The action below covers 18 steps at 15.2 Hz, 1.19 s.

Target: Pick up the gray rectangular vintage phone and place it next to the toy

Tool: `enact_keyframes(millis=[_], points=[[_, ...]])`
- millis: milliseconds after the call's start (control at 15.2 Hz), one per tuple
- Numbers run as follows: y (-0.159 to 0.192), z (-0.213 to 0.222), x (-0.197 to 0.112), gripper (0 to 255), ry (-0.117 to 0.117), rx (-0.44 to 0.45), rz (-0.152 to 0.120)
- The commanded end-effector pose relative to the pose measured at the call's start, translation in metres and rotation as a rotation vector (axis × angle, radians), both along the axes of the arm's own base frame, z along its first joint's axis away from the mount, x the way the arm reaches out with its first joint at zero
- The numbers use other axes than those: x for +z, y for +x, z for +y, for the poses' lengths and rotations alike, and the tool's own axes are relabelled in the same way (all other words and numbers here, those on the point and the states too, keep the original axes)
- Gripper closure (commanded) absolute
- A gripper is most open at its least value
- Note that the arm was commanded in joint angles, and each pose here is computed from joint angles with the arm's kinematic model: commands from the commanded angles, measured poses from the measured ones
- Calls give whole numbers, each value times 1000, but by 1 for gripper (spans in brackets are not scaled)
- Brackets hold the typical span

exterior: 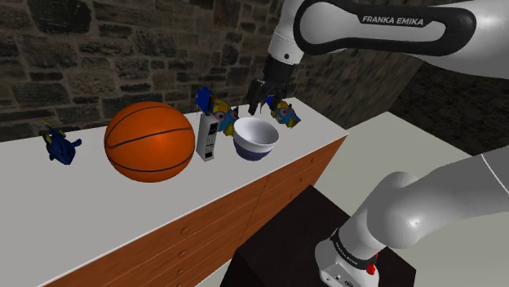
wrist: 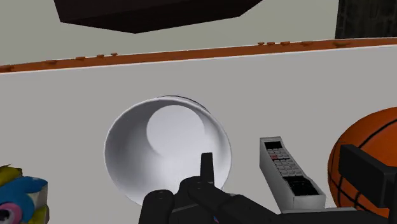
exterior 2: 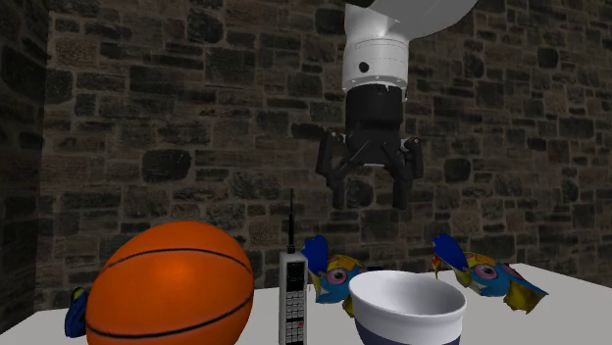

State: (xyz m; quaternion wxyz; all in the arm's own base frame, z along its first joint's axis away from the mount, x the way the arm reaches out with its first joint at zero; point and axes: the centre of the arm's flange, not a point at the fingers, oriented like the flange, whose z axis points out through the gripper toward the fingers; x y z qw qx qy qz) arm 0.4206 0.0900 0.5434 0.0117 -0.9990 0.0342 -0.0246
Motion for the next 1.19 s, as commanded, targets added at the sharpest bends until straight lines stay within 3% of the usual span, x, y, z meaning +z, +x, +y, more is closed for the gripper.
enact_keyframes(millis=[0,660,1122], points=[[21,15,-10,0,-8,-2,-4],[125,77,-66,0,-54,-11,-19],[132,78,-100,0,-56,-11,-20]])
